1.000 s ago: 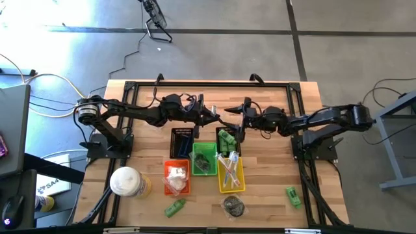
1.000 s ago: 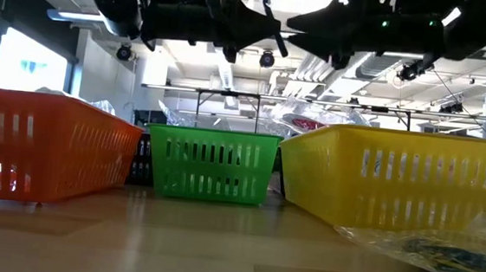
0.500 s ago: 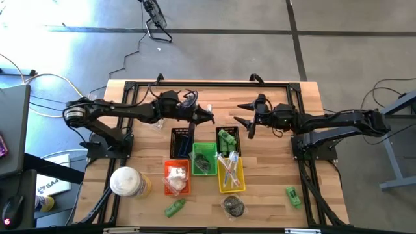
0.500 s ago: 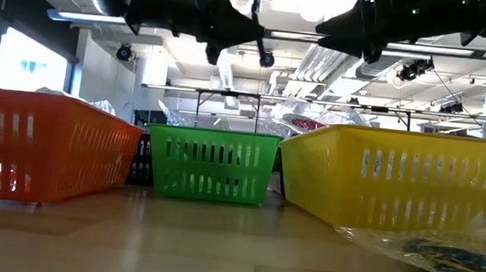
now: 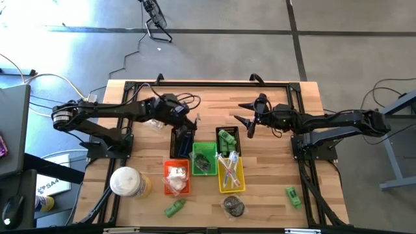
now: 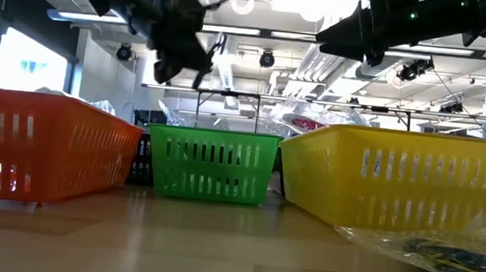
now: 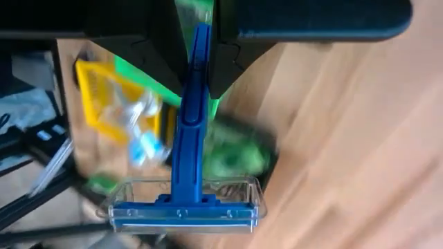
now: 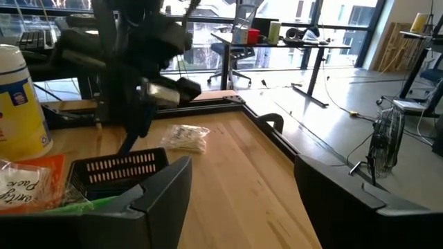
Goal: Pick & Place Travel size toiletries
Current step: Put the blue razor into the left black bin
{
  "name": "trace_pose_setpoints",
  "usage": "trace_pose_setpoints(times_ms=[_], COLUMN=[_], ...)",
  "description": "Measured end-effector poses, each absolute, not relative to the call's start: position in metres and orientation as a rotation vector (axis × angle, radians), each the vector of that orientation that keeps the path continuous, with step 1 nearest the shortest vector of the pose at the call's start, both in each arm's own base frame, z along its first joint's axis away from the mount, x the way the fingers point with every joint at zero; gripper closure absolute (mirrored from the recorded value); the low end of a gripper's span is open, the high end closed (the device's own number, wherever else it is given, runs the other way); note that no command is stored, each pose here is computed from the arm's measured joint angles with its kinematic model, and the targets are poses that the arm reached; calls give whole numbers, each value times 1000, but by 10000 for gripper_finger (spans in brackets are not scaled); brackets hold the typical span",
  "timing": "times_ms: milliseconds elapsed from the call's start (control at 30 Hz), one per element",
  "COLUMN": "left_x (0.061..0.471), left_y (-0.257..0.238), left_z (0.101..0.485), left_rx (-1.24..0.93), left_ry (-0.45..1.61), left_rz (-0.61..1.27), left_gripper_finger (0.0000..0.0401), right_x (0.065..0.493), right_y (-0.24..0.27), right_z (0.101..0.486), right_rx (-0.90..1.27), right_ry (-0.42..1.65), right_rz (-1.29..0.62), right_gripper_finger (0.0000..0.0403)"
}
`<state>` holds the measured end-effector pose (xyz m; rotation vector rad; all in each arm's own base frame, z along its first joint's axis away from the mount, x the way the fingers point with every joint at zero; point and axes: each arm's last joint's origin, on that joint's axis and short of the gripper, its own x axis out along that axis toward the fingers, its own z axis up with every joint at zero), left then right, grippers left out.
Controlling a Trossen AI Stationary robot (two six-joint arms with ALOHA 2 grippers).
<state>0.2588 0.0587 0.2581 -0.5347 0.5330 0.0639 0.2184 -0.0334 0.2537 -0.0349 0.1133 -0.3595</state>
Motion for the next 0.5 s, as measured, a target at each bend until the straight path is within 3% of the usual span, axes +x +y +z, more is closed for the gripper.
trace_pose_setpoints(times_ms=[267, 500], left_x=[244, 243], left_y=[53, 34], left_z=[239, 230], left_rx=[-693, -703], left_ry=[777, 897], left_rz=[154, 180], left_gripper_finger=[357, 357], right_x=[218, 218], right_y=[-33, -34], right_z=[254, 253], right_rx=[-37, -39], right_ry=[114, 125], right_rz=[-360, -380], right_gripper_finger=[156, 156])
